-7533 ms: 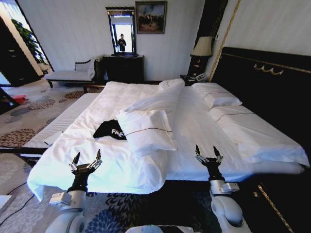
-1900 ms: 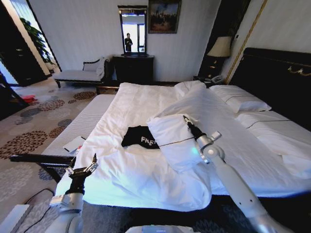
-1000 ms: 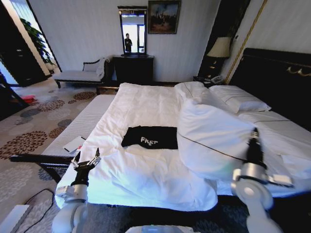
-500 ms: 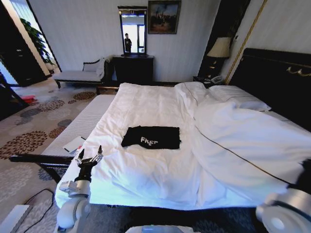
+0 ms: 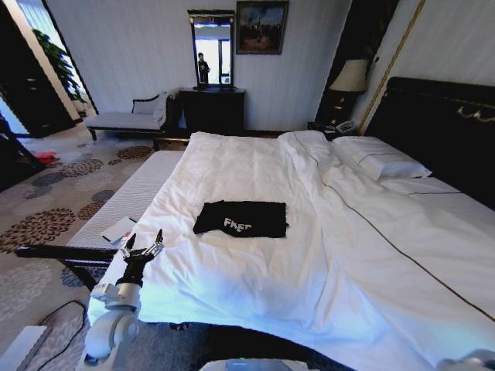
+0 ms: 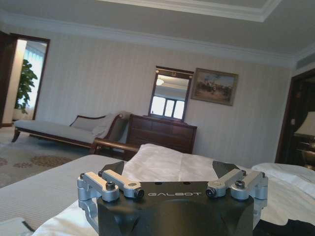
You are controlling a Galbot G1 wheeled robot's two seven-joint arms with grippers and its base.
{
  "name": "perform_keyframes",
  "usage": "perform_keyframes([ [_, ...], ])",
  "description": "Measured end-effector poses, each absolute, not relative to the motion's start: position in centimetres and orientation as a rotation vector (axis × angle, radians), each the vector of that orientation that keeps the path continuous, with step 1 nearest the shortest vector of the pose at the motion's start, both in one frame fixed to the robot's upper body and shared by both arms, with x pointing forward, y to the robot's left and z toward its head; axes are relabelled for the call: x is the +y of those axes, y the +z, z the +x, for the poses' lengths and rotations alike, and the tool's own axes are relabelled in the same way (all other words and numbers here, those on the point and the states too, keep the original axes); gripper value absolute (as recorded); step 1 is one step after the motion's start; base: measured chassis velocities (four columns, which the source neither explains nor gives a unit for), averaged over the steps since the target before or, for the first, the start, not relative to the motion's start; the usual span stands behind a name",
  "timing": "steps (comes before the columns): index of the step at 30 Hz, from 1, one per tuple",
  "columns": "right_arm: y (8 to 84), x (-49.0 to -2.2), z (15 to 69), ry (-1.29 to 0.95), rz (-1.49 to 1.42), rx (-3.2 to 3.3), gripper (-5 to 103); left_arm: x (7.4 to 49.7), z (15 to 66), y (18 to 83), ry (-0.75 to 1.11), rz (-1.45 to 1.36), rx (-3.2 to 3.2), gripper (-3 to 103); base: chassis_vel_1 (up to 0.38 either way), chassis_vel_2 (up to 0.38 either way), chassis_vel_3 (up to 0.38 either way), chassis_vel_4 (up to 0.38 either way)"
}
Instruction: Fold the clothes on the bed.
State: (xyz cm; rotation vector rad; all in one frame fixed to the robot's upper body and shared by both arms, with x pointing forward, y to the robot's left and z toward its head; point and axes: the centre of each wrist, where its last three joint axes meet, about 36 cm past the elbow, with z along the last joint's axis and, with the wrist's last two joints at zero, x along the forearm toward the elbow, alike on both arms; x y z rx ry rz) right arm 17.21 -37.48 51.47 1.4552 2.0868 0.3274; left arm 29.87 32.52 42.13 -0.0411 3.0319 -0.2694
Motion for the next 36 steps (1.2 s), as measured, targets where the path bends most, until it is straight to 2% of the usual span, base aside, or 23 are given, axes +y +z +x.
perform_keyframes([
  [3, 49.2, -39.0, 17.0, 0.341, 1.598, 2.066, 1, 33.3, 30.4, 42.4, -0.243, -0.015, 3.037, 100, 0.000, 0.000, 0.000, 0.000],
  [13, 46.1, -40.6, 16.3, 0.467, 1.802, 2.046, 1, 34.3, 31.4, 42.9, -0.220, 0.025, 3.037, 100, 0.000, 0.000, 0.000, 0.000],
  [20, 39.9, -44.6, 13.0, 0.505, 2.070, 1.974, 1, 34.6, 31.8, 42.5, -0.217, 0.043, 3.045, 100, 0.000, 0.000, 0.000, 0.000],
  [26, 35.7, -45.9, 10.5, 0.500, 2.159, 1.950, 1, 34.6, 32.1, 42.5, -0.212, 0.059, 3.048, 100, 0.000, 0.000, 0.000, 0.000],
  [35, 34.5, -45.4, 11.2, 0.538, 2.167, 1.965, 1, 34.7, 32.1, 42.3, -0.206, 0.058, 3.054, 100, 0.000, 0.000, 0.000, 0.000],
  [36, 34.7, -45.0, 11.7, 0.543, 2.167, 1.978, 5, 34.8, 32.2, 42.2, -0.204, 0.057, 3.055, 100, 0.000, 0.000, 0.000, 0.000],
])
